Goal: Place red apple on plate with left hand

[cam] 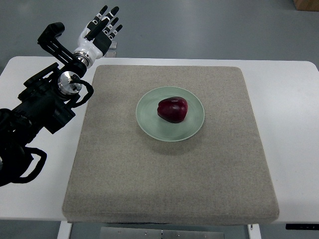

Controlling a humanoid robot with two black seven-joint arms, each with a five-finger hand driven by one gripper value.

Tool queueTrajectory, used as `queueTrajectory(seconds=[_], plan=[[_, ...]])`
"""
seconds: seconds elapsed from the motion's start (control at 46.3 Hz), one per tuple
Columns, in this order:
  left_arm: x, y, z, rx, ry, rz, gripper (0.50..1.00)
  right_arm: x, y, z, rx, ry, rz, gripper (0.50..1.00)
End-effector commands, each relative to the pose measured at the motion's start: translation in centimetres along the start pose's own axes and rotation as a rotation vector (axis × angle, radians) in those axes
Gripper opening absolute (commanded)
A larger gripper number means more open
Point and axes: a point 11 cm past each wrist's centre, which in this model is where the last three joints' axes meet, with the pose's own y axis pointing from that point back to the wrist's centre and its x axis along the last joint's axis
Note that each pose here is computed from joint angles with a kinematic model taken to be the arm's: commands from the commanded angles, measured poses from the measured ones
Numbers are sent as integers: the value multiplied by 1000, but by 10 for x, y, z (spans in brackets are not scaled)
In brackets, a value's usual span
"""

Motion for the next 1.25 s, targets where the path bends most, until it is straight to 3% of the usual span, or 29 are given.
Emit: queueTrajectory(seconds=[0.0,0.777,1.23], plan=[[4,3,-4,5,2,-4,994,0,0,0,0,0,0,962],[15,9,-9,20,-18,20,994,0,0,0,1,-6,0,964],[20,12,-14,28,-9,27,994,-19,0,9,-26,-30,-64,964]])
